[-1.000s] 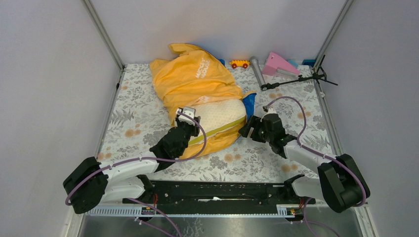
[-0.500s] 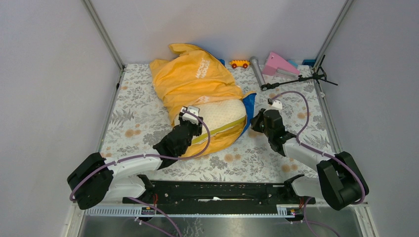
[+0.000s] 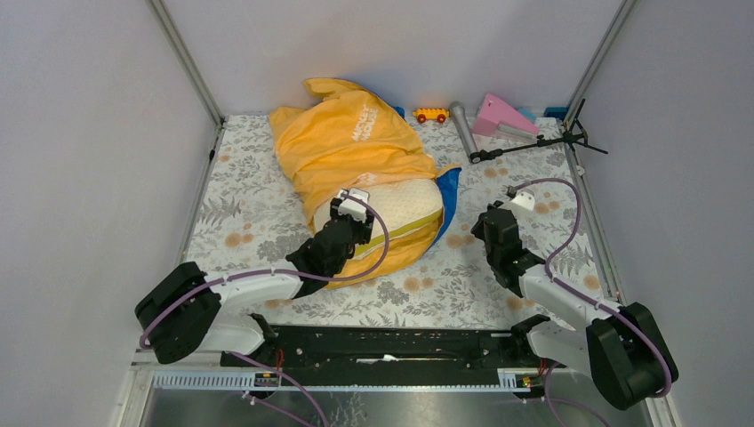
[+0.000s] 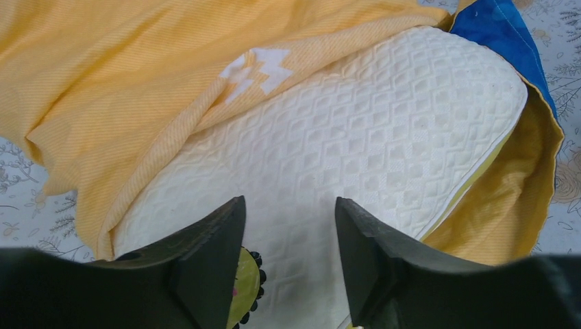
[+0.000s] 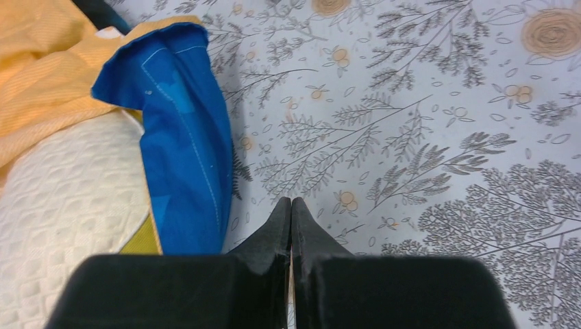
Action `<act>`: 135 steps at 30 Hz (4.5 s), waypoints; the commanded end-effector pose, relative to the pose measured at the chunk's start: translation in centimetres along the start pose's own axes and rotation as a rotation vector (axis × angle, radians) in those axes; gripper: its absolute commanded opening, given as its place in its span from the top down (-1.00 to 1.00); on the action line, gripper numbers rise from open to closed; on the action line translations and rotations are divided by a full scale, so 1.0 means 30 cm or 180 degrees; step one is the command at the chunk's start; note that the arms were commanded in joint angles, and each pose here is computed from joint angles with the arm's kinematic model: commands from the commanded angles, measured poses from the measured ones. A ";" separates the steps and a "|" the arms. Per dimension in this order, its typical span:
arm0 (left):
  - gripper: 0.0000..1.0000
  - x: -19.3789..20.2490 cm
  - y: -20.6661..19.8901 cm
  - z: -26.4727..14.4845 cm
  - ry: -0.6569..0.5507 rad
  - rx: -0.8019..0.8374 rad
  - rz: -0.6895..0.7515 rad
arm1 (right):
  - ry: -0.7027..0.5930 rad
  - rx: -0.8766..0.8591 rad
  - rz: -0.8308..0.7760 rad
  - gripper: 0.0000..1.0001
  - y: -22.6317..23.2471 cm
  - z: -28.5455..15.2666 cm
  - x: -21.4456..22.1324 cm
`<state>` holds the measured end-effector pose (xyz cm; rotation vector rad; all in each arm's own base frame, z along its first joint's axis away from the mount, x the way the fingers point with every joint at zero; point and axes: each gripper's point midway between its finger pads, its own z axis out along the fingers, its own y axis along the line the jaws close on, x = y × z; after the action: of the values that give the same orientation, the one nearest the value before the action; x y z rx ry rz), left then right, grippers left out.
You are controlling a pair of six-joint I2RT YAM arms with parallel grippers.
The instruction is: Remove the pillowcase from the pillow
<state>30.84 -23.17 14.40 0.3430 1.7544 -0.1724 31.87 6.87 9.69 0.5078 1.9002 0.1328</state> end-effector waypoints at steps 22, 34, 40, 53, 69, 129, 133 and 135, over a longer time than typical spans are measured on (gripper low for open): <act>-0.89 -0.069 0.201 0.032 -0.0181 -0.0005 -0.0898 | 0.1419 -0.1604 -0.0446 -0.52 0.339 0.002 0.278; -0.89 -0.087 0.235 0.008 -0.0285 -0.0122 -0.0952 | 0.0591 -0.0333 -0.0062 1.00 0.106 0.058 0.107; -0.91 -0.076 0.234 0.012 -0.0237 -0.0117 -0.0899 | 0.0173 -0.0015 0.0175 1.00 0.014 0.034 0.032; -0.92 -0.037 0.122 0.081 0.0084 0.0380 -0.0684 | 0.0223 -0.0093 0.0172 1.00 0.029 0.036 0.044; -0.66 0.073 0.301 0.205 0.0449 -0.0291 -0.1146 | 0.0269 -0.0174 0.0131 1.00 0.044 0.036 0.052; 1.00 -0.205 -0.311 -0.163 -0.0471 0.2763 -0.0392 | 0.0665 -0.0635 -0.0028 0.93 0.143 0.054 0.138; 1.00 -0.219 -0.388 -0.243 -0.0540 0.3263 -0.0279 | 0.0762 -0.0734 -0.0082 0.86 0.165 0.056 0.156; 1.00 -0.231 -0.378 -0.244 -0.0578 0.3200 -0.0308 | 0.0806 -0.0814 -0.0137 0.78 0.180 0.052 0.158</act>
<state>23.83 -30.80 15.84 0.8019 1.6809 -1.0164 32.03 11.08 4.53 0.3716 2.1347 0.3145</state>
